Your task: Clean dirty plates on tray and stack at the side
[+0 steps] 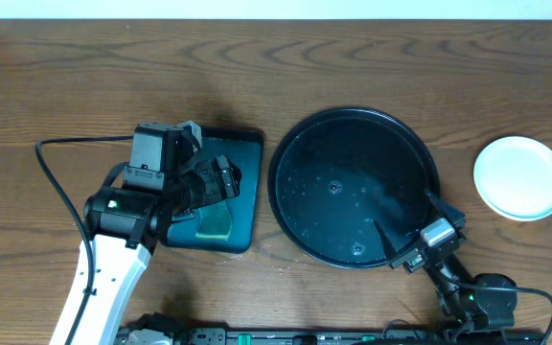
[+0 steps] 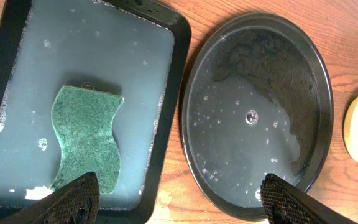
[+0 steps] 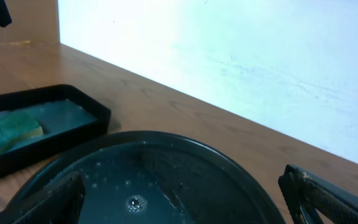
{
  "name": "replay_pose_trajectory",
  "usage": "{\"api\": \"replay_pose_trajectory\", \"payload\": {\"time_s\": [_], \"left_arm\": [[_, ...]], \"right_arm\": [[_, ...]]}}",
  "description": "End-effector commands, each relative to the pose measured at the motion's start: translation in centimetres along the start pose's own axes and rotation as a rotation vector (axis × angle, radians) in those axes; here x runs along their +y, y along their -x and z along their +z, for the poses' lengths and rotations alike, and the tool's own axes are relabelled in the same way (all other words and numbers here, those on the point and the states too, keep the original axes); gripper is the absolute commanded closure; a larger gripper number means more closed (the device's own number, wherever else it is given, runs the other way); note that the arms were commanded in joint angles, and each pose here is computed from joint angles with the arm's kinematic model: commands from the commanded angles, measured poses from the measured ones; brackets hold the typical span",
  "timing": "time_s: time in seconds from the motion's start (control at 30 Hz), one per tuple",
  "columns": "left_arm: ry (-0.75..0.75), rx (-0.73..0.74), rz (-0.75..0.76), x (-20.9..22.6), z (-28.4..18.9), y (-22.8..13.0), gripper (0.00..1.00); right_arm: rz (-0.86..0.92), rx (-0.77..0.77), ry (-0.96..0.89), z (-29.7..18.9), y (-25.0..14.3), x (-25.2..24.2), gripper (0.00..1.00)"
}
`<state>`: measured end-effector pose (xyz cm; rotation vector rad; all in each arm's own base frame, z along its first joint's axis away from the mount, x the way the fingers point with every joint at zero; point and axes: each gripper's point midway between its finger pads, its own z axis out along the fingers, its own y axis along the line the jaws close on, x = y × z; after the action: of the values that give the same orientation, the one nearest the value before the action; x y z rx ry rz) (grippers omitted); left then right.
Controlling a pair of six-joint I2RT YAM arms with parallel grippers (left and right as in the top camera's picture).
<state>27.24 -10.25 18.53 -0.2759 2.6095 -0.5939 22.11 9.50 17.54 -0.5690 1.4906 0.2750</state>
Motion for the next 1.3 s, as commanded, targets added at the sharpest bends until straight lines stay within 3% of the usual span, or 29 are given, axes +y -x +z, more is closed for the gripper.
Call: {"api": "replay_pose_trajectory", "payload": {"time_s": [0.0, 0.67, 0.8, 0.97, 1.27], "left_arm": [[-0.019, -0.015, 0.013, -0.6, -0.6, 0.6, 0.16], [-0.02, -0.023, 0.019, -0.6, -0.8, 0.6, 0.16], [0.035, -0.043, 0.062, 0.6, -1.8, -0.1, 0.16], [0.083, -0.244, 0.089, 1.7, -4.2, 1.4, 0.16], [0.028, -0.757, 0.105, 4.6, -8.4, 4.0, 0.16]], "right_arm": [[-0.002, 0.017, -0.003, 0.1, -0.9, 0.0, 0.01], [-0.001, 0.019, -0.002, 0.1, -1.0, 0.0, 0.01], [-0.001, 0.019, -0.002, 0.1, -1.0, 0.0, 0.01], [-0.001, 0.019, -0.002, 0.1, -1.0, 0.0, 0.01], [-0.001, 0.019, -0.002, 0.1, -1.0, 0.0, 0.01]]}}
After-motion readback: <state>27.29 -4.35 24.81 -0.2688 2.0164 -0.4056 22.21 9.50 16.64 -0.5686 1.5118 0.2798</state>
